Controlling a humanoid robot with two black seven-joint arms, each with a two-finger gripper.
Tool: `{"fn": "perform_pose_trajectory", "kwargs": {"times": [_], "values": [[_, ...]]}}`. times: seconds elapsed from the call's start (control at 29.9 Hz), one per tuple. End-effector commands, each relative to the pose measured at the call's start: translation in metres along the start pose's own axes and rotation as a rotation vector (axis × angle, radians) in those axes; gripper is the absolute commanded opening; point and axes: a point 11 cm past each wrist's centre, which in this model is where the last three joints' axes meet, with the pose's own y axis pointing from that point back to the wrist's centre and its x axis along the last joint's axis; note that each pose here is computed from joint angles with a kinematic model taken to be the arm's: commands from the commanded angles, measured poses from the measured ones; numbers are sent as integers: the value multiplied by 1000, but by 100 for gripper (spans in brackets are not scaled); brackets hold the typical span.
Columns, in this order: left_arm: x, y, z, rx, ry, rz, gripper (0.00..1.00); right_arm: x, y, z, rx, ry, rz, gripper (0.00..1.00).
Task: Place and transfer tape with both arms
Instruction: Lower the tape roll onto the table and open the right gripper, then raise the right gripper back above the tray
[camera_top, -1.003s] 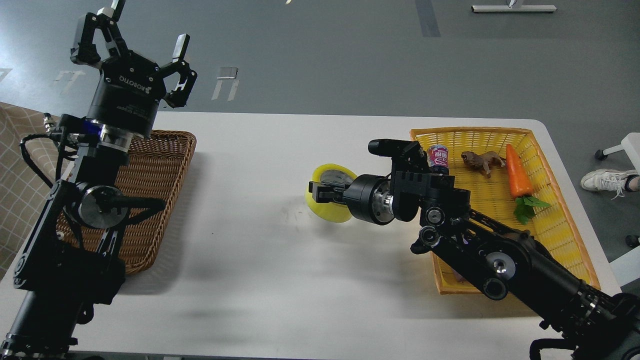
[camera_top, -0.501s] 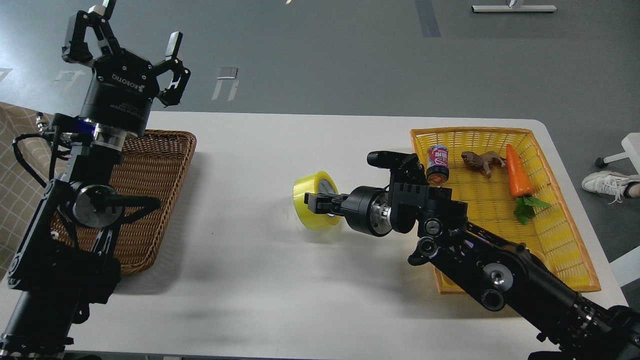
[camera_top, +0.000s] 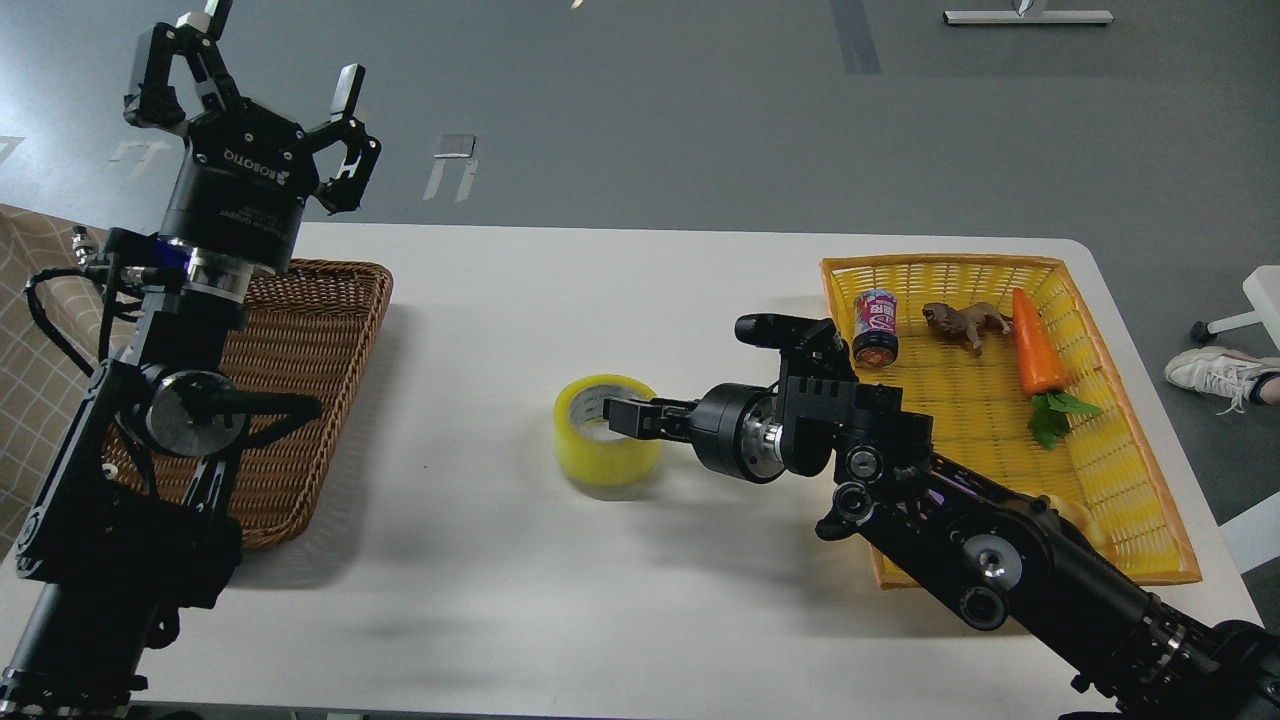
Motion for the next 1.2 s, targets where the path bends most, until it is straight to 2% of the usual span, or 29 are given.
{"fn": "perform_pose_trajectory", "kwargs": {"times": [0.0, 0.4, 0.53, 0.87, 1.0, 1.17], "values": [[0, 0, 0, -1, 1, 1, 98, 0, 0, 0, -1, 0, 1, 76], [0, 0, 0, 1, 0, 0, 98, 2, 0, 0, -2, 2, 4, 77], [1, 0, 1, -7, 0, 5, 98, 9, 2, 0, 1, -7, 23, 80], [1, 0, 1, -7, 0, 5, 98, 23, 8, 1, 10, -34, 63, 81], [1, 0, 1, -7, -1, 2, 98, 32, 9, 0, 13, -51, 120, 95], [0, 3, 8, 42, -67, -68, 98, 50, 18, -1, 29, -86, 186, 95]]}}
